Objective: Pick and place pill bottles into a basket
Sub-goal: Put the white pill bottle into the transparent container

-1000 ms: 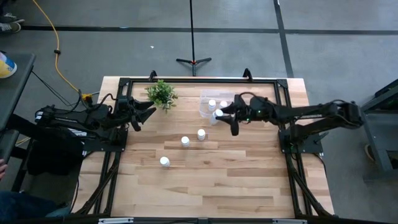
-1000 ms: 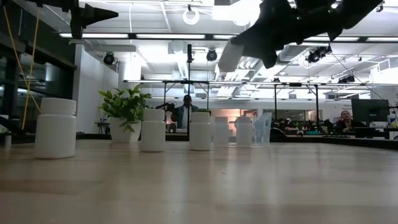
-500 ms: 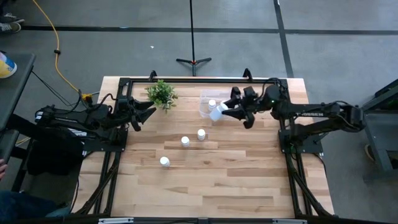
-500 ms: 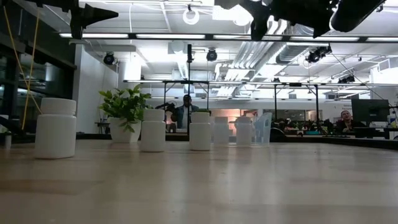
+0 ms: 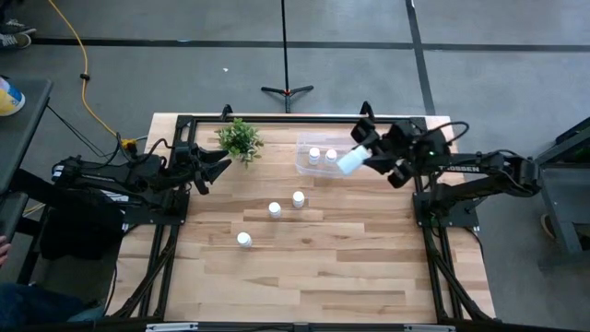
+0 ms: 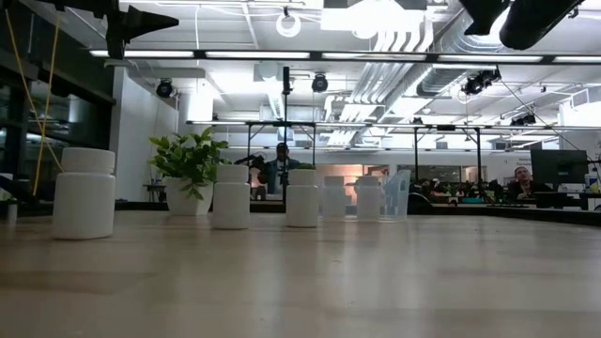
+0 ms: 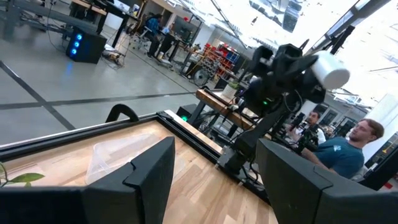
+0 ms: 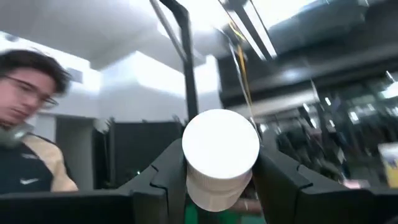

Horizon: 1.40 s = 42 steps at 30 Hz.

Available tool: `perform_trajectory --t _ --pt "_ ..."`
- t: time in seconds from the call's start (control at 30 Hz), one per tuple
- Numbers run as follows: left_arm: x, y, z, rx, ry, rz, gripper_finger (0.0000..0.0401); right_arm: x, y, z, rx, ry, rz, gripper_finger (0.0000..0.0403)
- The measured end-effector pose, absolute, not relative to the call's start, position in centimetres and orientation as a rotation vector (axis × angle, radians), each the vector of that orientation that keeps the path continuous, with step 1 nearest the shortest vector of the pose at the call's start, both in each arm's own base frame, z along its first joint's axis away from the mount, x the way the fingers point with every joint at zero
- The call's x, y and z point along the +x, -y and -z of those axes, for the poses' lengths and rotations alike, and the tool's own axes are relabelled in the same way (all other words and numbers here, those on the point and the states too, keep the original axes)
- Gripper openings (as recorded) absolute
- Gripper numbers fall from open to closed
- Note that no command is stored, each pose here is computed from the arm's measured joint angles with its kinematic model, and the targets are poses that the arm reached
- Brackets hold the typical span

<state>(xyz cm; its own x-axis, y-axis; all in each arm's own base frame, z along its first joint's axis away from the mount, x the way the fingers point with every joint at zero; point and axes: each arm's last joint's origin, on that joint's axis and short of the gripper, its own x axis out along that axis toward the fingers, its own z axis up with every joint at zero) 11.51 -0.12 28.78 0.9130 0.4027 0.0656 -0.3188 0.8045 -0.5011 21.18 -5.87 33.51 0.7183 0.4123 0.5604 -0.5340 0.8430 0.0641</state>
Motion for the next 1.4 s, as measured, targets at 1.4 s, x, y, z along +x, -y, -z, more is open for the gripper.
perform_trajectory --t 1.4 --pt "11.5 0.1 -28.8 -0.504 0.172 -0.4 0.026 22.2 11.2 -26.2 0.287 -0.073 -0.052 0.014"
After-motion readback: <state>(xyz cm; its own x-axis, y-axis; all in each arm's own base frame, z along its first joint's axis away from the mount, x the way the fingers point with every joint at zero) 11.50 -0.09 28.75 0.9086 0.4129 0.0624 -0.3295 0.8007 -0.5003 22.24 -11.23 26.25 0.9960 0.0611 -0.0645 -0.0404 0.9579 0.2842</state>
